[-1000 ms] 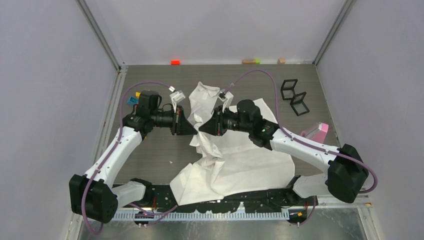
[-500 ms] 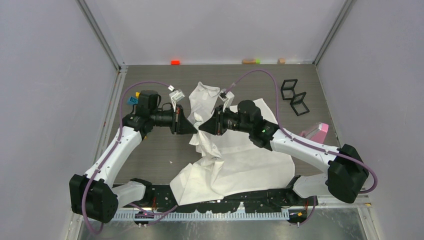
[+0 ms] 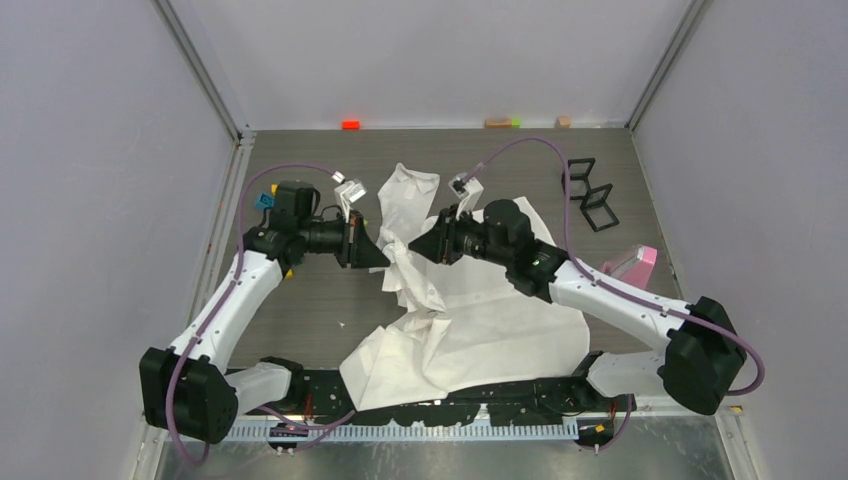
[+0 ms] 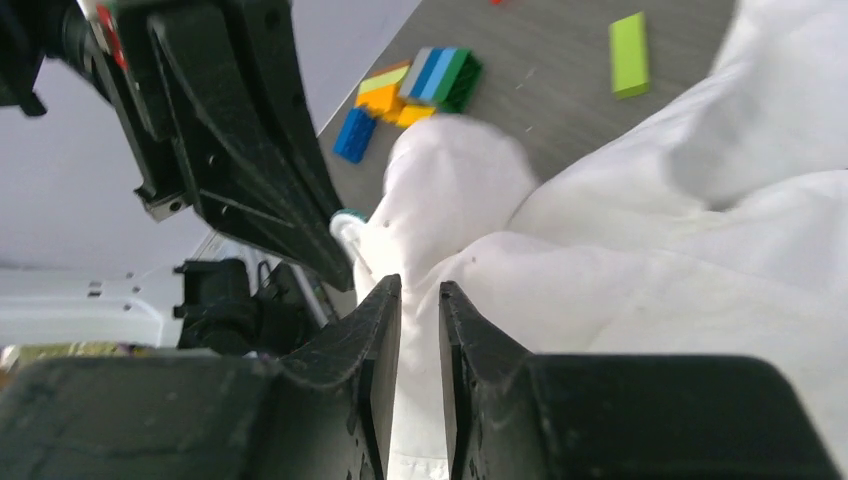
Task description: Pin the brooch onto the clothing
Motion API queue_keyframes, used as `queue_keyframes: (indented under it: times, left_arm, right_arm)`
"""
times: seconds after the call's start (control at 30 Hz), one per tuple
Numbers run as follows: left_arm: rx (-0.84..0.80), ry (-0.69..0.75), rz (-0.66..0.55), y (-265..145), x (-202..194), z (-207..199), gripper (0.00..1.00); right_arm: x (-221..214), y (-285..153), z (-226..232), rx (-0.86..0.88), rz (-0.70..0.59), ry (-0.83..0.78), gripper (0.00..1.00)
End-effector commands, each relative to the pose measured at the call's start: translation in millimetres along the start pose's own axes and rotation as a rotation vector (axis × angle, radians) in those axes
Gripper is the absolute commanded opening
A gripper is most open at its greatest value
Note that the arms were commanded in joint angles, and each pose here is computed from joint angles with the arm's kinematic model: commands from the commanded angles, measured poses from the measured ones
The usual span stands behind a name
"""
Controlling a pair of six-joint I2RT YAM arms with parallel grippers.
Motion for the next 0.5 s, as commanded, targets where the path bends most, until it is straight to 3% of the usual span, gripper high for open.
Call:
queue_keyframes:
  times: [0.0,0.17,0.23,0.27,0.33,0.47]
  left_arm:
    - [0.062,-0.08,0.029,-8,-6,4,0.0]
    - [0.1,-0.1,0.032,-10,-6,7,0.03]
    - [0.111,-0.112,0.034,-11,-6,6,0.2]
    - [0.126,-0.116,0.033,-13,-5,6,0.38]
    - [0.185,-0.116,0.021,-19,-3,6,0.6]
    - [0.344,-0.12,-0.061,-39,10,11,0.82]
  right_arm:
    - [39,-18,-2,-0.09,-0.2,-0.063,0.28]
    - [42,-29,-2,-0.128,-0.209,-0.091,0.43]
    - [45,-35,-8,-0.21,-0.218,-0.111,0.5]
    - [45,-40,-13,-0.278,-0.202,-0.128,0.56]
    - [52,-49,-26,-0.425,-0.21,-0.155,0.64]
    - [66,-67,-62,-0.696,-0.188,-0.16,0.74]
Point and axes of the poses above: each gripper's point midway between its finger pads, its own y axis out along the fingers, its own z axis along the line the jaws close on, x = y × z, the point moved 7 cm from there along -y, back along the fingers, and after that the axes turned 7 degrees about y, right-handed, at the moved point
